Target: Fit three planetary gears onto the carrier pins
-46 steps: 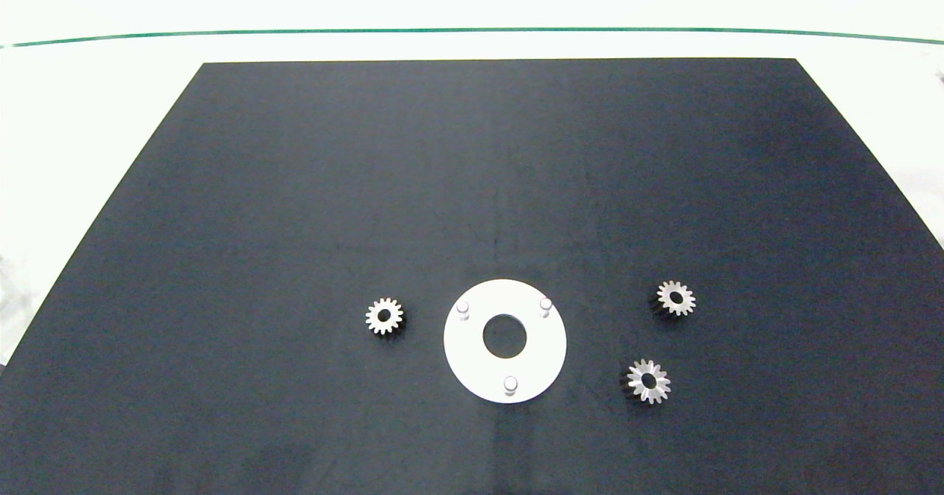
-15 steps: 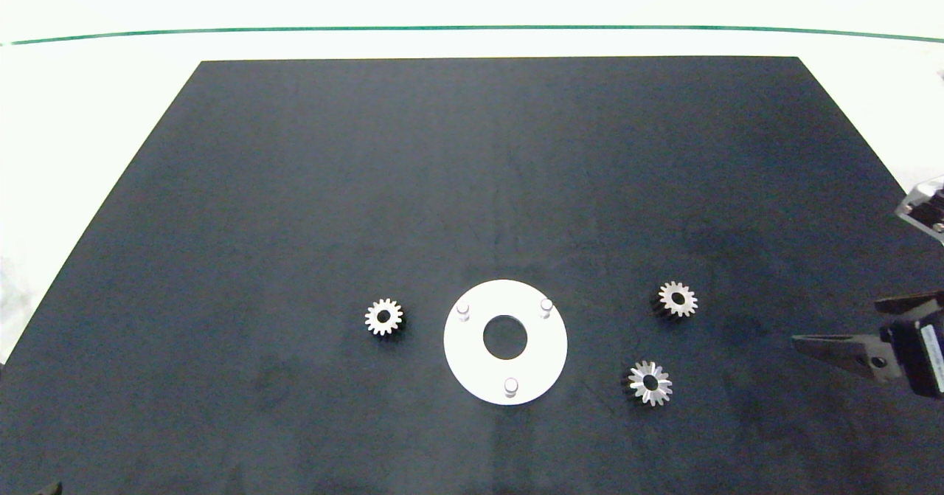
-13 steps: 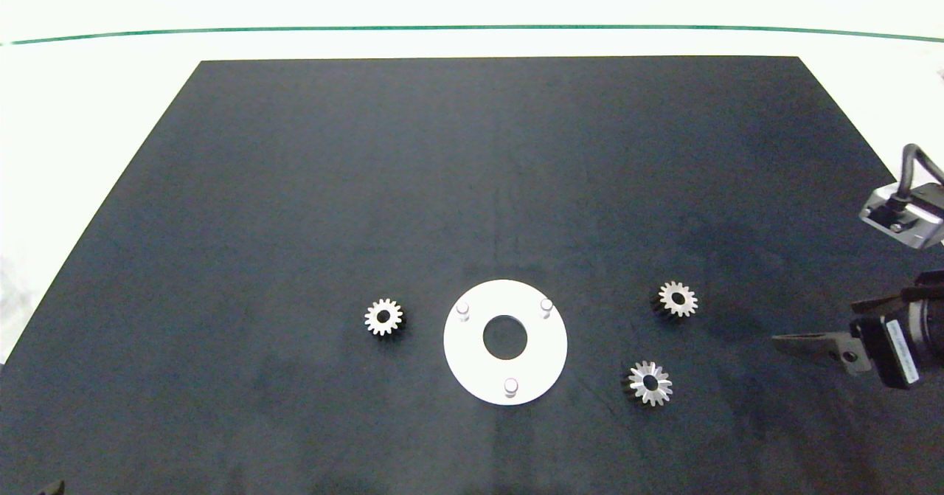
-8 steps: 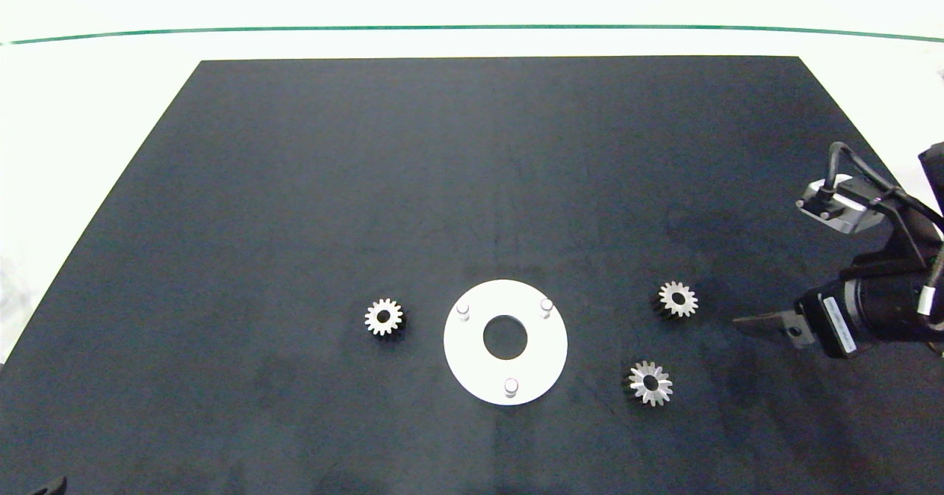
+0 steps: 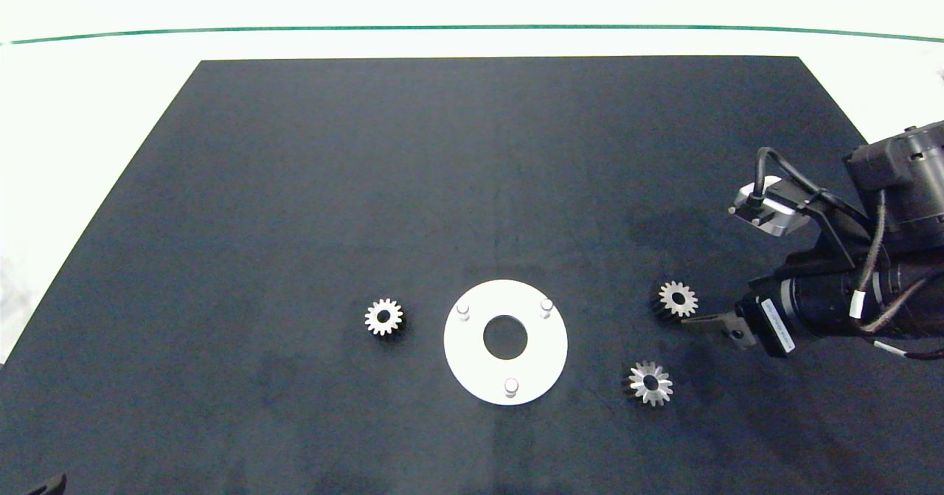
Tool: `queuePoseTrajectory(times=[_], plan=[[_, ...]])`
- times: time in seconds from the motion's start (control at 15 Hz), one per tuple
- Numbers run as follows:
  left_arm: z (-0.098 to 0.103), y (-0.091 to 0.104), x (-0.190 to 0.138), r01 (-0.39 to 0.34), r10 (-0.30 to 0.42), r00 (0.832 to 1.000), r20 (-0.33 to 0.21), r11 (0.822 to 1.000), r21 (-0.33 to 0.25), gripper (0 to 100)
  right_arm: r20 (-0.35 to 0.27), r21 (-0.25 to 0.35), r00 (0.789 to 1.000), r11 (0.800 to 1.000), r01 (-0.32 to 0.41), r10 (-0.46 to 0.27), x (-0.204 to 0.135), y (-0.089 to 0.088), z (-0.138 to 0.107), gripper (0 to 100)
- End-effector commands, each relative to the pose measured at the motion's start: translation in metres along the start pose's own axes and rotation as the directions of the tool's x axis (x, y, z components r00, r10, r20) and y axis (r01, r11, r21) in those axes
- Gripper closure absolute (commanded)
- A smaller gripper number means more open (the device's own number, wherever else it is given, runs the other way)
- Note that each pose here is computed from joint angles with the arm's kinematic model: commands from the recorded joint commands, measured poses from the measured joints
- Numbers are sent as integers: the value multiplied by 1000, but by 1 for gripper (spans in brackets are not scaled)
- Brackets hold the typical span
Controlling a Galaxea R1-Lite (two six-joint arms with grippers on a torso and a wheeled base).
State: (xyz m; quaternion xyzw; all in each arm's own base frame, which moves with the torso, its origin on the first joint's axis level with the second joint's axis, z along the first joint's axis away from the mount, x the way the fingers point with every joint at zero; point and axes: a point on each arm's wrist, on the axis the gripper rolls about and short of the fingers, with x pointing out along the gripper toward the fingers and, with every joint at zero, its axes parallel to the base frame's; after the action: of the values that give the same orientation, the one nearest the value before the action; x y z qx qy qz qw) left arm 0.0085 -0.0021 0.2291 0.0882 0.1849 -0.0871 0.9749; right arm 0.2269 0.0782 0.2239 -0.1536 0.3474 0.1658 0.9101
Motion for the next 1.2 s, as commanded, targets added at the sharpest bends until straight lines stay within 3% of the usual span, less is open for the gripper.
queuePoseTrajectory(times=[0.07, 0.27, 0.87, 1.2], plan=[[-1, 0, -1, 1, -1, 1000, 0, 1000, 1, 0, 10, -10, 1000, 1000, 8, -8, 16, 2, 2, 0], [-1, 0, -1, 2, -2, 1000, 0, 1000, 2, 0, 49, -11, 998, 999, 34, -34, 31, 4, 4, 0], [-2, 0, 0, 3, -3, 1000, -3, 1000, 2, 0, 44, -17, 999, 1000, 22, -21, 44, 8, 3, 0], [-2, 0, -1, 1, -1, 1000, -2, 1000, 1, 0, 47, -15, 998, 999, 33, -32, 46, 9, 3, 9]])
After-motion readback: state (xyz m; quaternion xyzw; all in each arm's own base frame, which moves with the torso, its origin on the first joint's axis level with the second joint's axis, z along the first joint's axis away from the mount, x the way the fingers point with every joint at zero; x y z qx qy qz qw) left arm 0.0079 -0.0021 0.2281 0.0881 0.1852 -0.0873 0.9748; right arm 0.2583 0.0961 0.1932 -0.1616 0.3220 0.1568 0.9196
